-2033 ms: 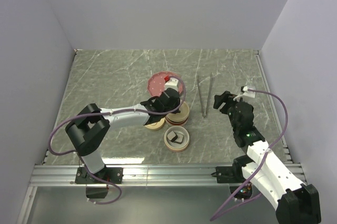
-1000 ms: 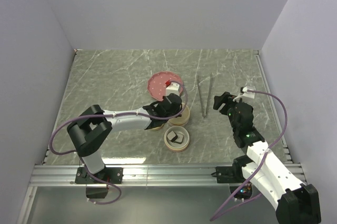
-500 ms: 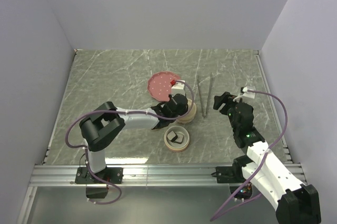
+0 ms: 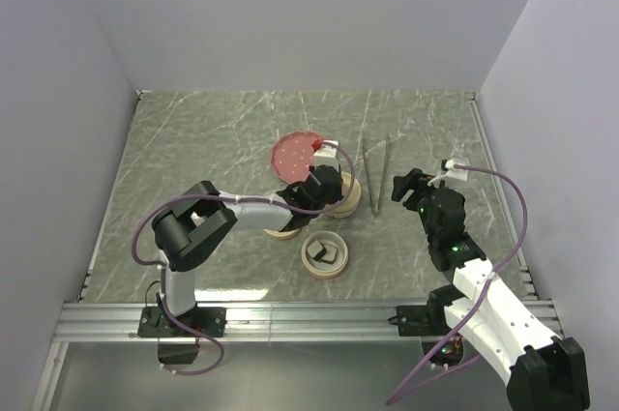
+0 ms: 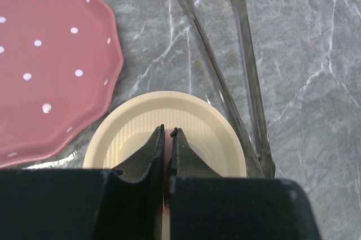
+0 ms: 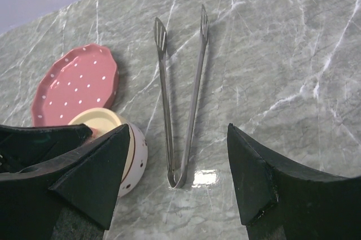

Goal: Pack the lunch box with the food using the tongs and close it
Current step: Put the lid back on the lunch box, then pick up the lid of the lunch box with the left arm

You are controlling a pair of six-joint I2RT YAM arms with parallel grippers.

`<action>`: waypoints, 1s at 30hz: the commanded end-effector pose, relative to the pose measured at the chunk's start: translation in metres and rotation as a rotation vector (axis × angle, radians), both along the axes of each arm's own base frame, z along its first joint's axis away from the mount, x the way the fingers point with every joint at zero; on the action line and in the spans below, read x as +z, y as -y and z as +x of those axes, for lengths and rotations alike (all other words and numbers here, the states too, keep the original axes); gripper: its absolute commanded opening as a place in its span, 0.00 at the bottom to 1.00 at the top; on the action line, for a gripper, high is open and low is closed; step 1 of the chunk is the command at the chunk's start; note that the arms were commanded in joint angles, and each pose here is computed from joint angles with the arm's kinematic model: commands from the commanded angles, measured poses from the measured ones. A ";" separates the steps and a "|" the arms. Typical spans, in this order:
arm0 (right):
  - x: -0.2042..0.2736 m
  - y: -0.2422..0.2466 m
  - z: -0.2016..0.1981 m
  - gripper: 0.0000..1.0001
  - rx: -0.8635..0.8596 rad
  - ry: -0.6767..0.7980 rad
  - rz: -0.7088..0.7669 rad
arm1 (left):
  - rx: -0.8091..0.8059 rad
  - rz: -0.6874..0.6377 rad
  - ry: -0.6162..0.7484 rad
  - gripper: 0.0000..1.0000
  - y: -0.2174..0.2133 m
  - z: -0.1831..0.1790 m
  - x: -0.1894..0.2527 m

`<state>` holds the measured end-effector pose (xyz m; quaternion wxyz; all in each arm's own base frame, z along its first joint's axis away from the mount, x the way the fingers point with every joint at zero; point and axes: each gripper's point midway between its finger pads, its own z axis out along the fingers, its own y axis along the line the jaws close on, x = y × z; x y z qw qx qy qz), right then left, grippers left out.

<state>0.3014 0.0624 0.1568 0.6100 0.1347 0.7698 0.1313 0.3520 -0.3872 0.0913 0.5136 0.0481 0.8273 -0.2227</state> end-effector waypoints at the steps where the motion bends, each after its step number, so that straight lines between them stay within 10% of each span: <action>1: 0.012 0.001 0.005 0.77 -0.012 0.039 0.015 | 0.000 0.162 -0.053 0.00 -0.022 0.004 -0.043; 6: 0.013 0.002 0.005 0.77 -0.015 0.044 0.016 | 0.004 0.162 -0.040 0.04 -0.023 0.007 -0.032; 16: 0.009 0.002 0.006 0.77 -0.017 0.032 0.012 | 0.043 0.190 -0.024 0.61 -0.031 0.012 -0.027; 30: 0.010 0.002 0.006 0.77 -0.017 0.033 0.013 | -0.002 0.081 0.049 0.67 -0.026 0.006 0.008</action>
